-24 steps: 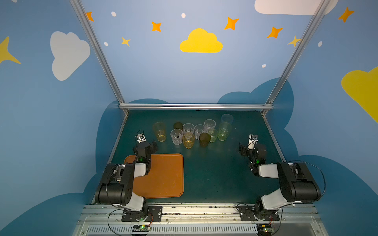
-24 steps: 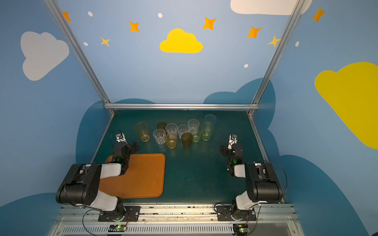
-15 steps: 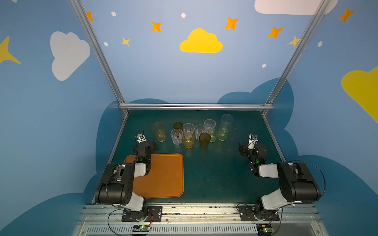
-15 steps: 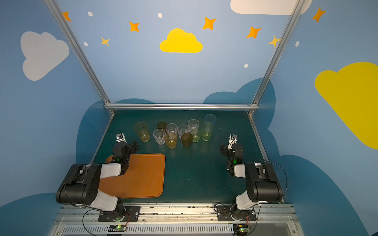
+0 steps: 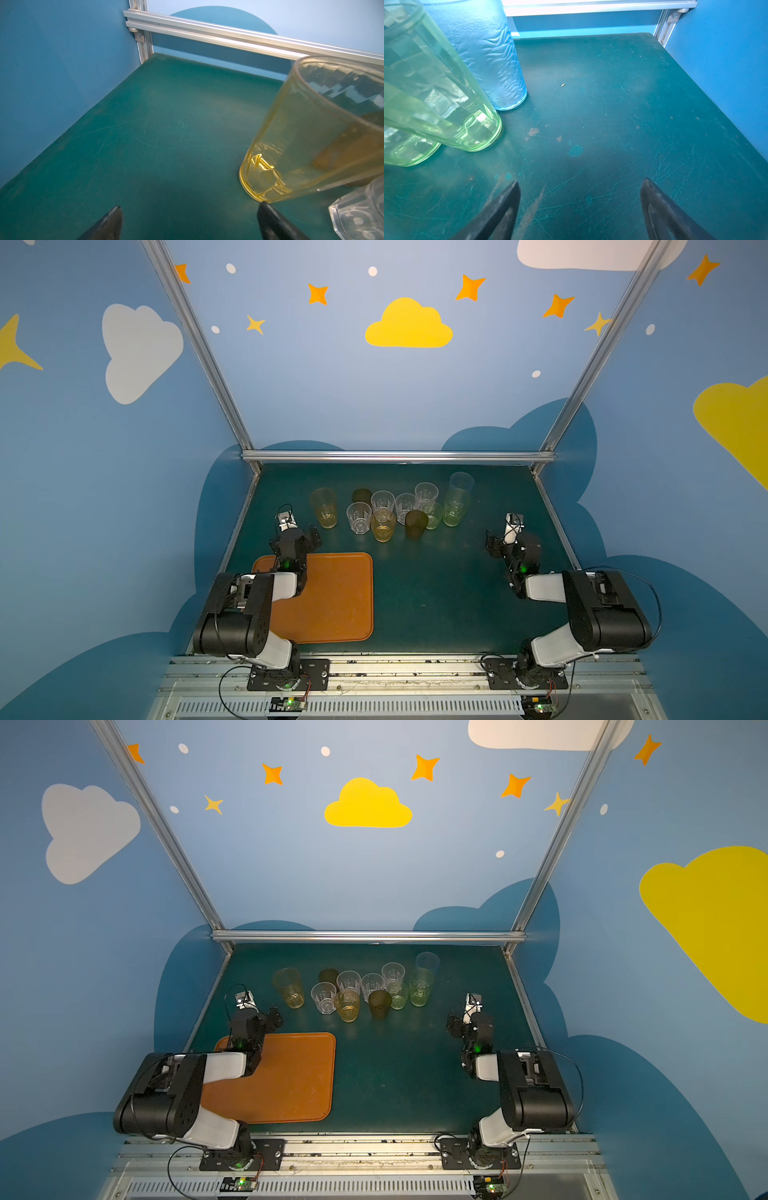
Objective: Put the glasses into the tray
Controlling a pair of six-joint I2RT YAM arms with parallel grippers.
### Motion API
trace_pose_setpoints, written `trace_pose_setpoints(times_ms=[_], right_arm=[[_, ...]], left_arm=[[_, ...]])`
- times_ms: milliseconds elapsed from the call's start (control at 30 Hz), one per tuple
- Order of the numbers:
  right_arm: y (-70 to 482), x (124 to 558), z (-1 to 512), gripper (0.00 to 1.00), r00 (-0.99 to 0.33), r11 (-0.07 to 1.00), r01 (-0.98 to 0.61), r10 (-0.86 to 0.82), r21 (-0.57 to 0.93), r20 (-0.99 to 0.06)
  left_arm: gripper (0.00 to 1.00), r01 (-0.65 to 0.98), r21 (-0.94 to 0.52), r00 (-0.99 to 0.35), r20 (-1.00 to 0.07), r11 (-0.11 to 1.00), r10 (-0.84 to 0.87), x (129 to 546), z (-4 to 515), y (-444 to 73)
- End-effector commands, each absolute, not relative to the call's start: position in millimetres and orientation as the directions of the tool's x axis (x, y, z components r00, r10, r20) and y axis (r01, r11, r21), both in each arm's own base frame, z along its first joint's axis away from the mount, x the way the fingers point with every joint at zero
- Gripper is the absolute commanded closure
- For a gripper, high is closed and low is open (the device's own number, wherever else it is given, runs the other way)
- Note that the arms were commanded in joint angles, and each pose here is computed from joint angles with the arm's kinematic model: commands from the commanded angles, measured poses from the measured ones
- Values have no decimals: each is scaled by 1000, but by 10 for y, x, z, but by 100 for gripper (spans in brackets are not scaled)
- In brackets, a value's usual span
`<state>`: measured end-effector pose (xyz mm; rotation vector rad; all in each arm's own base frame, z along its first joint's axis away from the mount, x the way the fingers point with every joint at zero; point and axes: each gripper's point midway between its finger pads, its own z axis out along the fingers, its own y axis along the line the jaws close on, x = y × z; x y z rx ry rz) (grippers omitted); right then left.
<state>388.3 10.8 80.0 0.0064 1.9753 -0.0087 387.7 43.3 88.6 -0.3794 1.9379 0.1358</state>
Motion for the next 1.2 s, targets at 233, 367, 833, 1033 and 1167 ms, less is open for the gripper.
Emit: trace_pose_setpoints(times_ms=[233,367,833,1033,1167], right_arm=[[105,3936,900,11,-371,1000,7,5,2,-928],[105,3937,901,11,-371,1000,7,5,2,-929],[-43,3899,1065,11,-413,994,107,41,-4,-910],[-78,3821,1152,11,-429,989,147,78,16,-900],[-123,3762,1233,12,-433,979,199,125,40,-893]], left_arm=[[0,-327,-87,-357,-911,941,-208,3874,836,440],[0,-327,-87,-356,-911,941,-208,3871,835,440],[0,-331,-49,-376,-909,942,-179,3797,1121,392],[0,-369,-52,-333,-925,928,-184,3686,1447,308],[0,-389,-57,-328,-924,919,-196,3567,1641,239]])
